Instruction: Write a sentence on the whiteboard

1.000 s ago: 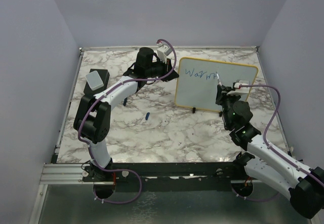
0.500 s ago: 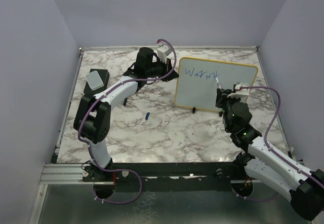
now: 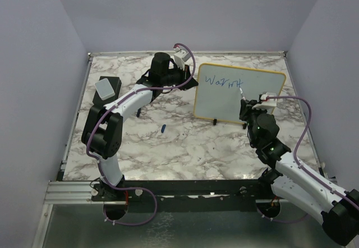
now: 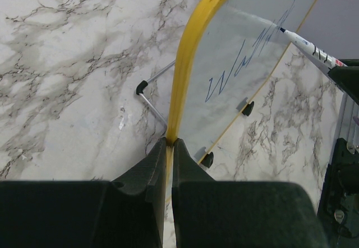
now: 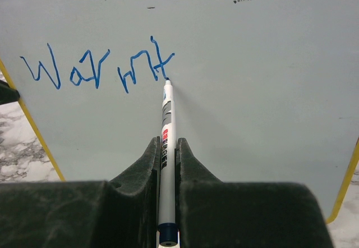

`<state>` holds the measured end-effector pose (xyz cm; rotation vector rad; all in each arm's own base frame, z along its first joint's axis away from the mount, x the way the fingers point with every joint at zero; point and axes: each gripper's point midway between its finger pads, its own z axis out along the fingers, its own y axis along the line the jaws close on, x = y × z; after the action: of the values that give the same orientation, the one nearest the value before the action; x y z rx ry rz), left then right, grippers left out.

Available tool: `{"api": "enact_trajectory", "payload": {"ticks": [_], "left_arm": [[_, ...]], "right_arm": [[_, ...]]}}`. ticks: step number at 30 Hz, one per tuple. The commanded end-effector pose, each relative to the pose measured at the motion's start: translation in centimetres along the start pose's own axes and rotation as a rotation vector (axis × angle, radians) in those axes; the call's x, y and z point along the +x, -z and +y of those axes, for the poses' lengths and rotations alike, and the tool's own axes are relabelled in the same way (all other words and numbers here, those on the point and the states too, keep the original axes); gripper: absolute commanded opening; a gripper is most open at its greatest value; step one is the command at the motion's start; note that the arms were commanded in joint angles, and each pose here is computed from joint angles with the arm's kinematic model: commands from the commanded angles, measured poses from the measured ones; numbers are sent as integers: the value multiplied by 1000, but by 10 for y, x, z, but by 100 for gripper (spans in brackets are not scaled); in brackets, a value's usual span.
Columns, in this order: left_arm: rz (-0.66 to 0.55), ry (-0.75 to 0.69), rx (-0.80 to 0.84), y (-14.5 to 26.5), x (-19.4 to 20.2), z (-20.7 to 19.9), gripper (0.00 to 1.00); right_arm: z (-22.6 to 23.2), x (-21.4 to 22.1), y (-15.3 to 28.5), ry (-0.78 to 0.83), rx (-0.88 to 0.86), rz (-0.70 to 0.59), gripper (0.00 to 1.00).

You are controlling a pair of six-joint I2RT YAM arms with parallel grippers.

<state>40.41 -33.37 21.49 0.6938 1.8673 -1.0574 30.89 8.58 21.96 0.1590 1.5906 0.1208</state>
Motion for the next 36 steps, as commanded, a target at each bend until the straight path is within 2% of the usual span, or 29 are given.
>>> {"api": "enact_trajectory", "payload": {"ticks": [1,6,11,20,36], "left_arm": [[-54,-59,41,11,-27,-20,5],[-54,-59,40,11,-27,-20,5],[-54,-60,42,11,-27,-21,5],[-53,-58,43,11,-26,-20,5],[-53,-60,43,12,-26,-21,5]], "right_arm": [[-15,6,4,13,61,18,1],[-14,-1,4,16,60,1,1],[2,-28,11,13,-50,-75,1],[3,-60,0,36,-9,-151,1],[-1,-65,-11,70,45,-176,1]]}}
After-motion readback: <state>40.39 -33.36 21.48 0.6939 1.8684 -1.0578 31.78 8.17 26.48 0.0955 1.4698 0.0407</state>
